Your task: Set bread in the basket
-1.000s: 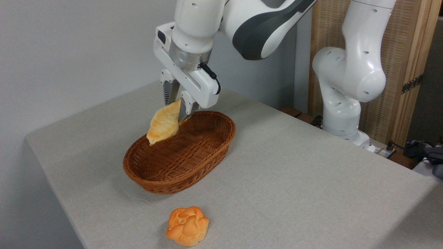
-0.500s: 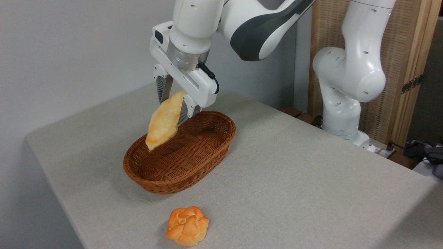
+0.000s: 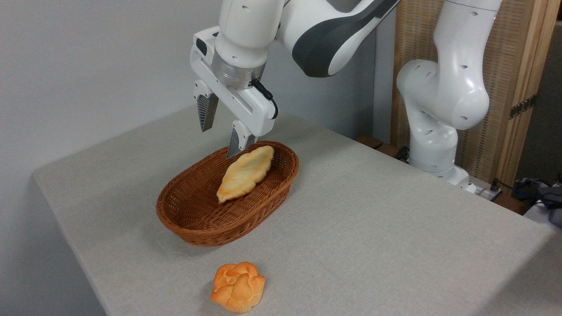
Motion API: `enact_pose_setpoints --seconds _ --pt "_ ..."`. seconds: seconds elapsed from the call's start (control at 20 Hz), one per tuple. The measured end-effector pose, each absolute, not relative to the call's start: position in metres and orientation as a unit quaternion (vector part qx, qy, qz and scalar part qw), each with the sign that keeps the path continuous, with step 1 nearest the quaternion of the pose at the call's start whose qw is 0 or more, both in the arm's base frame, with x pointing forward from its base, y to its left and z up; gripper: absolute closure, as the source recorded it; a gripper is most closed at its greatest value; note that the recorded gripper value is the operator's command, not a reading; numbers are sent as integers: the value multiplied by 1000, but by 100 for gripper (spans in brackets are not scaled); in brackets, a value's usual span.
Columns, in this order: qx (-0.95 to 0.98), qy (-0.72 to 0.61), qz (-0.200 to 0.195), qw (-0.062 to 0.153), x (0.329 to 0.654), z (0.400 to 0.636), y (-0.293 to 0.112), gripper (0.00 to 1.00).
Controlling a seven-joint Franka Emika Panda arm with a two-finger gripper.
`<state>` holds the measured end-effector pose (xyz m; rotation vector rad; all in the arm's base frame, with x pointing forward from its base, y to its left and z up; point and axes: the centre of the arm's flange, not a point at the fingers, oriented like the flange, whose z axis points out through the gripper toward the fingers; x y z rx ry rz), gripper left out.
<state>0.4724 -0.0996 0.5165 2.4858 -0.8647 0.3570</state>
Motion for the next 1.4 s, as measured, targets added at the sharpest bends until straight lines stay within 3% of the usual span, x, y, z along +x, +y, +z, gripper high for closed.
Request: enact_pose_setpoints --seconds 0.25,0.4,0.55,0.9,1.25,1.4 --pt "906 -316 157 233 481 542 -93 0" --pt "908 -332 163 198 486 564 -81 0" --pt "911 -351 135 172 490 582 -65 0" --pt "925 -369 57 77 509 617 -49 0" --pt "933 -352 55 51 542 632 -32 0" --pt "934 -354 33 30 549 633 -30 0"
